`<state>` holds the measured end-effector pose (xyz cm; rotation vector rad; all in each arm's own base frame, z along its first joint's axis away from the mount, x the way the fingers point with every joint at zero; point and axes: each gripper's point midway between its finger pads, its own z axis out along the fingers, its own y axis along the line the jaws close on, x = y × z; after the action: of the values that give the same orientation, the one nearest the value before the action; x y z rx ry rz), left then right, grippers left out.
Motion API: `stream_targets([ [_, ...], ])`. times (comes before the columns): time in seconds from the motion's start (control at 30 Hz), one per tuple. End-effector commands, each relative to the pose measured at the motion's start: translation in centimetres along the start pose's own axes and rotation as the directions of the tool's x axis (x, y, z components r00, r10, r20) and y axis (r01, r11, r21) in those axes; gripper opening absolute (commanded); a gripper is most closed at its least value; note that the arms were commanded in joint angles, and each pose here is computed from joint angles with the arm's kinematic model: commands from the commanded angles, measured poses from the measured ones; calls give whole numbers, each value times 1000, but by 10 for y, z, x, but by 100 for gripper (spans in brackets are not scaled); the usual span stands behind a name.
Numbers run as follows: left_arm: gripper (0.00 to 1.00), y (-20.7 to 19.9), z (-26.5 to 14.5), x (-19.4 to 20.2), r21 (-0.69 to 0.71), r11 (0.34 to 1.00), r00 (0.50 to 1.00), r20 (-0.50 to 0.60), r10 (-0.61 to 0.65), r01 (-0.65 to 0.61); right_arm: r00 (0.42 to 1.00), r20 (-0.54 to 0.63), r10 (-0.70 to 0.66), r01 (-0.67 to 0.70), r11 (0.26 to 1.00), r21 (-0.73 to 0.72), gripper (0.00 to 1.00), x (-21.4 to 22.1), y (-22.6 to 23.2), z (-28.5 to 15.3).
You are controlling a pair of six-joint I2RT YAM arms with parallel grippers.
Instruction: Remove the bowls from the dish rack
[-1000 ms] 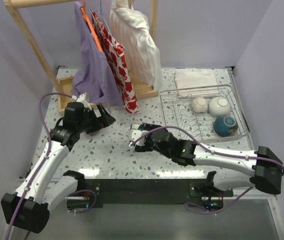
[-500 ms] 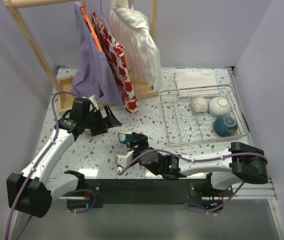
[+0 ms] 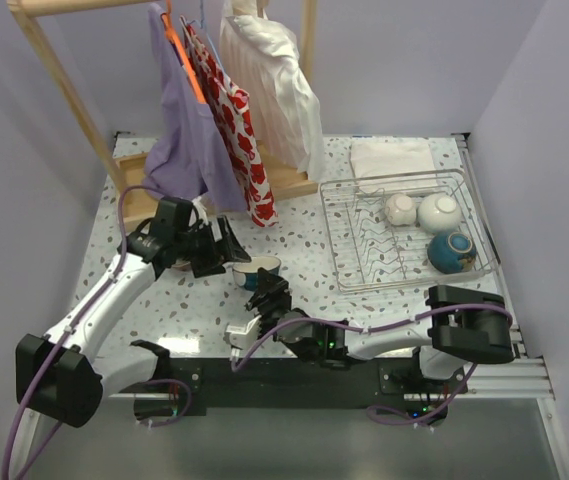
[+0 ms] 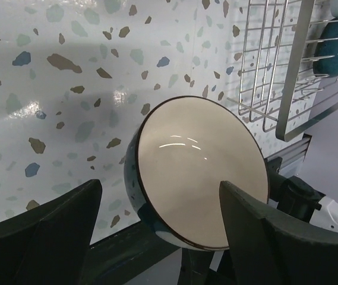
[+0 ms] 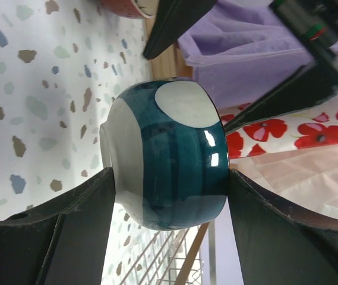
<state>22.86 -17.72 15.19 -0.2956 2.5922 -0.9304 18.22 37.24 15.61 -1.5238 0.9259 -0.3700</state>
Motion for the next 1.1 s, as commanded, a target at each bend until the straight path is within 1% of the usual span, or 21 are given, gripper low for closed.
stream_targets([
  [0.0,84,-3,8,13,17,1000,998,-54,-15,16,998,40,58,-64,982,177,0,-15,-45,-6],
  [0.07,82,-4,11,16,17,1000,998,-68,-11,12,998,43,49,-56,981,184,0,-15,-46,-7],
  [0.2,67,-8,13,17,27,1000,997,-76,1,1,998,39,41,-48,982,184,0,-15,-46,-7],
  [0.27,62,-9,13,17,27,1000,997,-73,4,-2,999,34,34,-40,983,179,0,-14,-44,-7],
  [0.37,52,-9,12,16,27,1000,998,-66,5,-3,999,22,23,-26,984,174,0,-11,-41,-7],
  [0.47,36,-10,11,15,29,1000,998,-61,10,-8,1000,10,14,-15,986,164,0,-9,-37,-7],
  [0.5,25,-9,12,15,25,1000,998,-61,7,-6,1000,4,11,-12,987,160,0,-7,-36,-7],
  [0.53,19,-9,11,14,25,1000,998,-57,9,-8,1000,-2,0,0,989,149,13,-6,-32,-7],
  [0.57,13,-9,12,14,22,1000,998,-55,9,-8,1000,-5,-2,3,989,145,18,-5,-30,-7],
  [0.6,2,-8,12,13,17,1000,999,-52,6,-5,1000,-10,-7,9,990,138,22,-4,-28,-7],
  [0.63,0,-9,11,12,17,1000,999,-47,9,-8,1000,-20,-16,19,992,125,29,-3,-24,-7],
  [0.67,0,-8,12,12,15,1000,999,-45,9,-8,1000,-24,-19,22,993,119,41,-3,-23,-8],
  [0.73,0,-8,11,10,9,1000,999,-36,10,-10,999,-36,-29,32,995,93,52,0,-18,-9],
  [0.77,0,-8,10,8,5,1000,1000,-27,12,-12,999,-38,-34,37,996,81,65,0,-15,-10],
  [0.8,0,-8,10,7,2,1000,1000,-22,11,-11,999,-39,-26,28,997,69,72,0,-13,-10],
  [0.83,0,-10,9,4,3,1000,1000,-12,18,-18,998,-48,-43,45,998,42,75,1,-8,-11],
  [0.9,0,-10,8,1,-6,1000,1000,0,19,-19,998,-51,-43,44,999,15,88,2,-4,-13],
  [0.93,0,-13,6,-3,-2,1000,1000,12,23,-23,998,-53,-45,46,999,7,90,3,-3,-14],
  [0.97,0,-12,6,-6,-10,1000,999,25,24,-24,997,-59,-44,44,999,2,96,4,-4,-15],
  [1.0,0,-14,4,-8,-11,1000,999,34,29,-29,997,-65,-41,40,999,-13,99,5,-1,-17],
  [1.07,0,-13,3,-13,-29,999,998,54,34,-32,998,-65,-24,23,999,-23,99,6,-3,-20],
])
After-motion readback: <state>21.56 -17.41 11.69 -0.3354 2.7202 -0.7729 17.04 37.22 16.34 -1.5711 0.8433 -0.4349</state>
